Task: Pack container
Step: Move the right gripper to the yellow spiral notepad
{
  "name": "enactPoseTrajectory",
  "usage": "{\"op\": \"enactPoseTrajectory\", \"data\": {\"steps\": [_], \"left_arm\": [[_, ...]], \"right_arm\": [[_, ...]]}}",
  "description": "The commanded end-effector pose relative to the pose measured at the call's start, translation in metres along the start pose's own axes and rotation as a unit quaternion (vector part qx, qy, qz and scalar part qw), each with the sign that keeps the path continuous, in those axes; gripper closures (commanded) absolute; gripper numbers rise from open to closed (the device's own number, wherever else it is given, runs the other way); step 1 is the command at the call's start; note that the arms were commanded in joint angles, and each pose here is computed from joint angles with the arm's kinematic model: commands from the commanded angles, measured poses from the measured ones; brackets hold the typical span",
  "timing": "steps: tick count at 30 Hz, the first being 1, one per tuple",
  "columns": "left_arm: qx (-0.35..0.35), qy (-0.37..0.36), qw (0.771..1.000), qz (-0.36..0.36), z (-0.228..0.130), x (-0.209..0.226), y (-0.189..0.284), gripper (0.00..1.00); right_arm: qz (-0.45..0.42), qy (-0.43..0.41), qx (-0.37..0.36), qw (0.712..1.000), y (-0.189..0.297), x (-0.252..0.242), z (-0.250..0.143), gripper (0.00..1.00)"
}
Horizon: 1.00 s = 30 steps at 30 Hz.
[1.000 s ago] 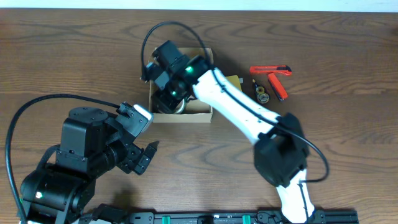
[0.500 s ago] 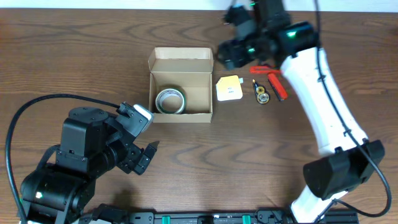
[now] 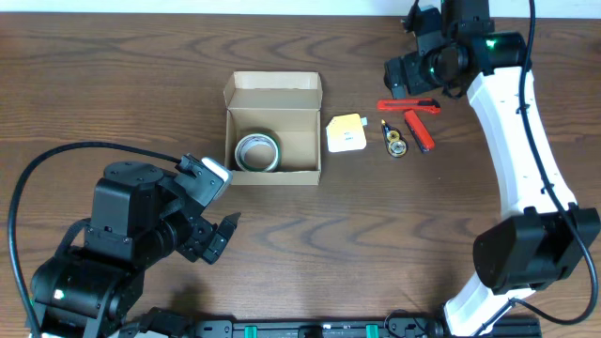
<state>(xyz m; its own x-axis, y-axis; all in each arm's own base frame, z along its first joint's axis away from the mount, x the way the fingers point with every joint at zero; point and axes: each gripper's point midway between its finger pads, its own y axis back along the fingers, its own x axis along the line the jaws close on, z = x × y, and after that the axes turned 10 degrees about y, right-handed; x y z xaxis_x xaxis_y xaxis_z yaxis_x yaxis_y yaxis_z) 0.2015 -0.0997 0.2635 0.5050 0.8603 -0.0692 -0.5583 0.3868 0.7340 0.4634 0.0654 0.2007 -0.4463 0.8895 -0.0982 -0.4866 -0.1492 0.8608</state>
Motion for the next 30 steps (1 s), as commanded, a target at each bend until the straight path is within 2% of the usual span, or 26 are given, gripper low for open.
{"op": "enactPoseTrajectory", "data": {"steps": [1, 10, 17, 24, 30], "left_arm": [[-0.006, -0.005, 1.0, 0.003, 0.004, 0.0, 0.004, 0.05], [-0.006, -0.005, 1.0, 0.003, 0.004, 0.0, 0.004, 0.05], [-0.006, -0.005, 1.0, 0.003, 0.004, 0.0, 0.004, 0.05], [-0.006, -0.005, 1.0, 0.003, 0.004, 0.0, 0.004, 0.05], [-0.006, -0.005, 1.0, 0.003, 0.004, 0.0, 0.004, 0.05]], "right_arm": [[0.009, 0.031, 0.04, 0.999, -0.037, 0.0, -0.026, 0.01], [0.032, 0.05, 0.069, 0.996, -0.097, 0.011, -0.06, 0.01], [0.137, 0.044, 0.044, 0.989, -0.112, 0.052, -0.056, 0.01], [0.147, 0.068, 0.049, 0.985, -0.124, 0.085, -0.049, 0.01], [0.097, 0.079, 0.075, 0.989, -0.147, 0.102, -0.051, 0.01]]}}
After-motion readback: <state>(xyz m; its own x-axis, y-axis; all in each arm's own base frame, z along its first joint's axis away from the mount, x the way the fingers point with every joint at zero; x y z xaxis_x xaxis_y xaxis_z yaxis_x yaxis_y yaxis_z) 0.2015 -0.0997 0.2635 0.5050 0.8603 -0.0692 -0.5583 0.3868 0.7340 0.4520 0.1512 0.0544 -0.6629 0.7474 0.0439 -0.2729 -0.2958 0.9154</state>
